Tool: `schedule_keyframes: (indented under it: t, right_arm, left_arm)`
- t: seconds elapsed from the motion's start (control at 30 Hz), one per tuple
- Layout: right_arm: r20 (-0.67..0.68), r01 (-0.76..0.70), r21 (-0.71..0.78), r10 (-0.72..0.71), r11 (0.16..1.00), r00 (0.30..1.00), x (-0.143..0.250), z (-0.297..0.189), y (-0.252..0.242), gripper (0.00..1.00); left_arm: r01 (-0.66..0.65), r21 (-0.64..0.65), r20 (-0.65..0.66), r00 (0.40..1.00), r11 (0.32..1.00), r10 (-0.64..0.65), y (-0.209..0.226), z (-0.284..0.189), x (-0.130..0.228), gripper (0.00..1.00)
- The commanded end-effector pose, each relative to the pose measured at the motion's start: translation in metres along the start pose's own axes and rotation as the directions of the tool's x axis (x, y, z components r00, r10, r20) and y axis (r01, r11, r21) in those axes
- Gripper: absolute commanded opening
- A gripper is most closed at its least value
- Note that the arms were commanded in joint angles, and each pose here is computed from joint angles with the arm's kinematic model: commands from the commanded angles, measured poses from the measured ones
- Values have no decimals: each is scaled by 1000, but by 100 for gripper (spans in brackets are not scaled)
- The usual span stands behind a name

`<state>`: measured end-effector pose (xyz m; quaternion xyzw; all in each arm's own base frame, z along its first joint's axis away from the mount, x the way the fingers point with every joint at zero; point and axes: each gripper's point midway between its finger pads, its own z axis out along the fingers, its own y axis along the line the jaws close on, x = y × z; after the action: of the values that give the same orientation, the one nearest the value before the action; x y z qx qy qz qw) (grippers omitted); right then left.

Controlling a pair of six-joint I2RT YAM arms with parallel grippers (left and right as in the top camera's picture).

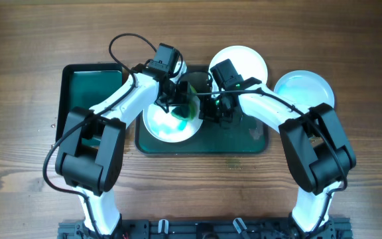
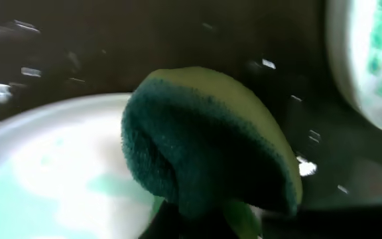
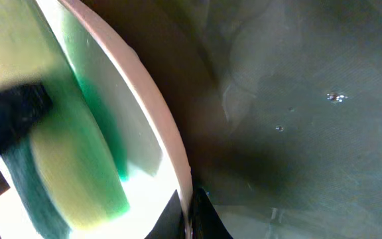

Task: Clean dirty plates on tray and stack at the side
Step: 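Scrub the top plate with the sponge while right gripper holds it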

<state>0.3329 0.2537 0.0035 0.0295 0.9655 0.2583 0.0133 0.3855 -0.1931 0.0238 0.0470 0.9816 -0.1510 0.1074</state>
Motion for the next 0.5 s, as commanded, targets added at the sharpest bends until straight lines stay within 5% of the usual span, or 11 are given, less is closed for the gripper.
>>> schedule_keyframes:
  t: [0.0, 0.23, 0.33, 0.47]
  right_arm:
    - [-36, 21, -37, -22, 999, 999, 4, 5, 6, 4]
    - [-33, 23, -38, -24, 999, 999, 4, 5, 6, 4]
    - [-32, 24, -39, -25, 999, 999, 3, 5, 6, 4]
    - [-30, 25, -39, -26, 999, 999, 3, 5, 7, 4]
  left_arm:
    - [95, -280, 83, 994, 955, -75, 54, 3, -9, 4]
    - [310, -519, 182, 951, 797, -252, 103, -13, 7, 4]
    - [285, -497, 113, 958, 819, -265, 97, -9, 19, 4]
    - [150, -239, -145, 971, 959, -188, 46, 7, 47, 4]
